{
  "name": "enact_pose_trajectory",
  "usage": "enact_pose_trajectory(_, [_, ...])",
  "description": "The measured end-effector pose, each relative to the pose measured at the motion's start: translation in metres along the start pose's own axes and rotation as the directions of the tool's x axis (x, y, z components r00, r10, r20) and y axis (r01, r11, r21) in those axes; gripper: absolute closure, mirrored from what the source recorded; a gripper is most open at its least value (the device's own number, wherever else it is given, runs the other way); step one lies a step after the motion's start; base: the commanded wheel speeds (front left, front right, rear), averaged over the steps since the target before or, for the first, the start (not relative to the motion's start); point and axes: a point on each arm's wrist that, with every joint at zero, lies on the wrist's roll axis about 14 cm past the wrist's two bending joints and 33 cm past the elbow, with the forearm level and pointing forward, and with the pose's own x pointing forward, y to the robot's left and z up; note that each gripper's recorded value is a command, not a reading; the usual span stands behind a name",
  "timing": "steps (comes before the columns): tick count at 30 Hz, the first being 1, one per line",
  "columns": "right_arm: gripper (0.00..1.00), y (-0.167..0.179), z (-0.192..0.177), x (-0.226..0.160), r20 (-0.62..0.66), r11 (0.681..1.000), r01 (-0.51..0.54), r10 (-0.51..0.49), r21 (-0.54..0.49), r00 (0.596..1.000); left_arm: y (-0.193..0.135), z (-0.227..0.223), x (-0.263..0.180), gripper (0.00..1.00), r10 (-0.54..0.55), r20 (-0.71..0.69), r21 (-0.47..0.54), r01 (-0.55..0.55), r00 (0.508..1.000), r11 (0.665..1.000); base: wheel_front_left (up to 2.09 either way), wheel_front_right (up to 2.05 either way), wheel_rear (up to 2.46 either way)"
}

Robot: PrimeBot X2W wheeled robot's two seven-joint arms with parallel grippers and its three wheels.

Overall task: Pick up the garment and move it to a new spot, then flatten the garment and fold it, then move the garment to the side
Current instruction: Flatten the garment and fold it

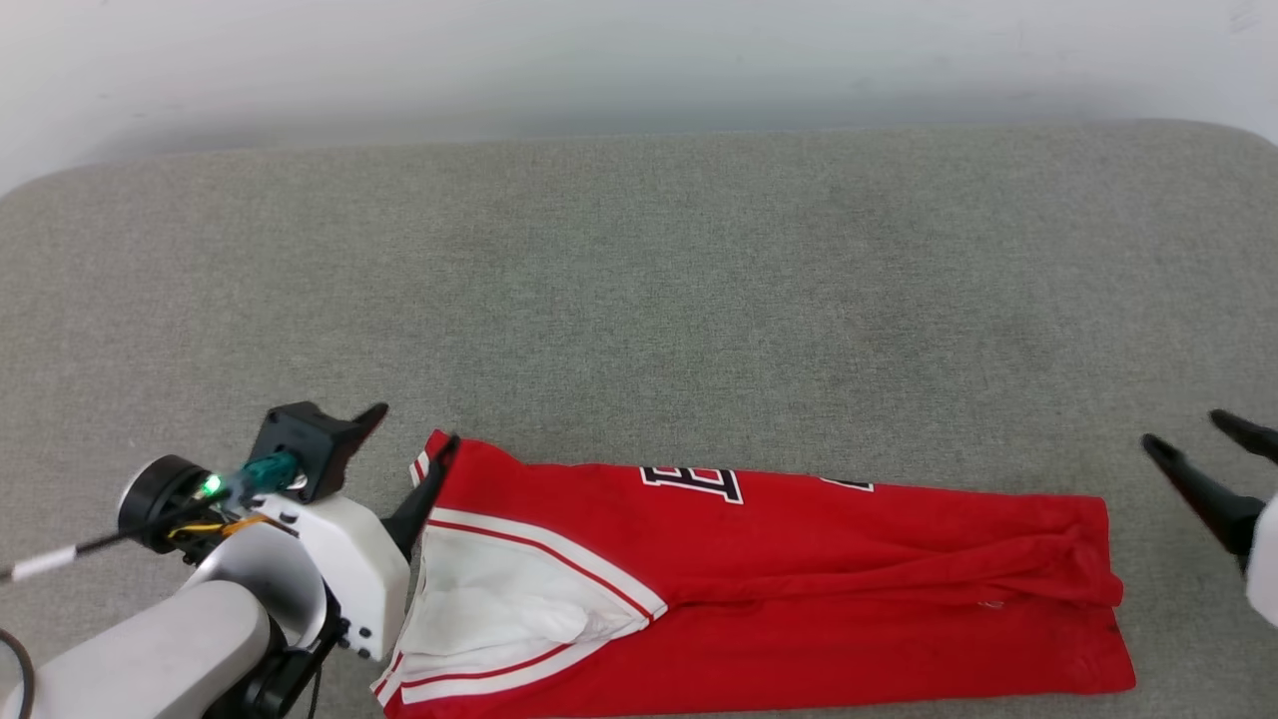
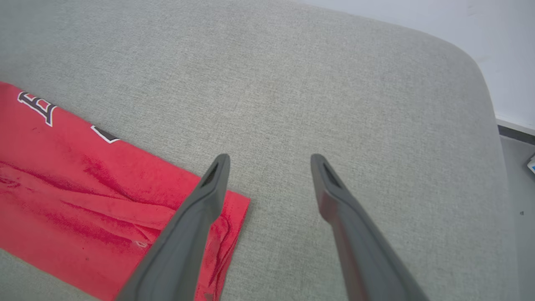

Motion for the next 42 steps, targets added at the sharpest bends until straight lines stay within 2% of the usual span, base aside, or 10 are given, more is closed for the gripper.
enact_pose_trajectory(4, [0.0,-0.017,-0.011,-0.005,0.004,0.996,0.066,-0.066,0.063,0.998,0.016,0.012,0.0,0.0,0.124,0.138,-0.029,-0.121,0.983,0.992,0.0,0.0,0.0])
enact_pose_trajectory(9, [0.0,-0.012,-0.044,-0.004,-0.066,0.979,0.084,-0.073,0.187,0.995,0.03,0.01,-0.002,0.0,0.247,0.215,-0.056,-0.241,0.945,0.969,0.0,0.0,0.0])
enact_pose_trajectory(13, [0.0,0.003,-0.068,-0.001,-0.129,0.962,0.073,-0.04,0.264,0.991,0.034,0.01,-0.003,0.0,0.315,0.243,-0.086,-0.303,0.918,0.949,0.0,0.0,0.0])
enact_pose_trajectory(21, [0.0,0.044,-0.106,0.007,-0.228,0.91,0.032,0.069,0.414,0.971,0.044,0.018,-0.018,0.0,0.445,0.332,-0.128,-0.428,0.832,0.895,0.0,0.0,0.0])
enact_pose_trajectory(28, [0.0,0.072,-0.118,0.01,-0.27,0.885,-0.016,0.159,0.465,0.95,0.051,0.007,-0.037,0.0,0.536,0.347,-0.151,-0.518,0.77,0.842,0.0,0.0,0.0])
enact_pose_trajectory(37, [0.0,0.084,-0.125,0.015,-0.316,0.891,-0.033,0.195,0.453,0.928,0.047,-0.008,-0.051,0.0,0.591,0.334,-0.18,-0.565,0.734,0.805,0.0,0.0,0.0])
enact_pose_trajectory(38, [0.53,0.084,-0.125,0.016,-0.318,0.892,-0.033,0.195,0.45,0.928,0.047,-0.009,-0.052,0.0,0.591,0.336,-0.178,-0.567,0.733,0.804,0.0,0.0,0.0])
enact_pose_trajectory(39, [0.85,0.083,-0.125,0.016,-0.321,0.893,-0.033,0.195,0.448,0.927,0.046,-0.009,-0.054,0.0,0.595,0.338,-0.18,-0.571,0.729,0.801,0.0,0.0,0.0])
enact_pose_trajectory(40, [1.0,0.082,-0.125,0.016,-0.322,0.895,-0.031,0.193,0.445,0.927,0.045,-0.009,-0.055,0.0,0.597,0.34,-0.182,-0.572,0.727,0.8,0.0,0.0,0.0])
enact_pose_trajectory(42, [1.0,0.08,-0.122,0.017,-0.318,0.899,-0.031,0.188,0.438,0.929,0.044,-0.009,-0.058,0.0,0.6,0.344,-0.184,-0.575,0.722,0.797,0.0,0.0,0.0])
